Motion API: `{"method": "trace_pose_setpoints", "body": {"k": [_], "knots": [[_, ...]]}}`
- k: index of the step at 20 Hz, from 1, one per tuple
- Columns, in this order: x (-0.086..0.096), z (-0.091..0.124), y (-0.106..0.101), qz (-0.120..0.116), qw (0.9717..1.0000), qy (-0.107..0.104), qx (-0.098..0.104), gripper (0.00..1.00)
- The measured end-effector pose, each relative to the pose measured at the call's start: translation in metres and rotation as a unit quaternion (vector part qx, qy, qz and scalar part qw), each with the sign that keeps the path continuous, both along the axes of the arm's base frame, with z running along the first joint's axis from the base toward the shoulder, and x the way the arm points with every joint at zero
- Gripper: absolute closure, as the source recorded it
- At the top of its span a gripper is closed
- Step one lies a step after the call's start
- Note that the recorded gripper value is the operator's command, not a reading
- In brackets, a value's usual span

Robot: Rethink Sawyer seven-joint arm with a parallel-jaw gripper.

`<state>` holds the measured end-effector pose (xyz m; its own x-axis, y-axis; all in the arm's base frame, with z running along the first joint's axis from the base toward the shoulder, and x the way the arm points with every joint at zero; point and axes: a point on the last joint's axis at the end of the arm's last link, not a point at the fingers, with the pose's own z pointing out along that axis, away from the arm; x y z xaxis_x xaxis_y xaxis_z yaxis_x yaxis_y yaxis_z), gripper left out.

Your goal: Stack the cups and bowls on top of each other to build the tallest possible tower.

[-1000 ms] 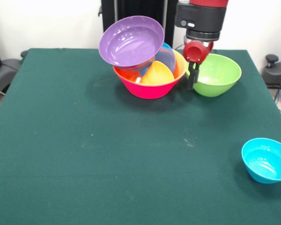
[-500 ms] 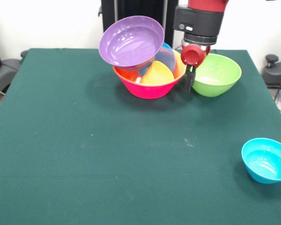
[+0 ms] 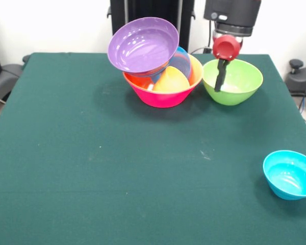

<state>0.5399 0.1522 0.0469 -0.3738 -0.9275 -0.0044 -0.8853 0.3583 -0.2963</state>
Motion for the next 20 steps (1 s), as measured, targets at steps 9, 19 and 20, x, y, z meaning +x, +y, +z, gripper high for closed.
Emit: {"method": "trace_pose_setpoints", "body": {"k": [9,19,20], "knots": [[0.003,0.026,0.010,-0.028,0.9995,-0.002,0.016,0.00],[0.000,0.035,0.011,-0.022,0.9994,0.022,0.017,0.00],[-0.002,0.035,0.011,-0.020,0.9991,0.033,0.018,0.00]]}}
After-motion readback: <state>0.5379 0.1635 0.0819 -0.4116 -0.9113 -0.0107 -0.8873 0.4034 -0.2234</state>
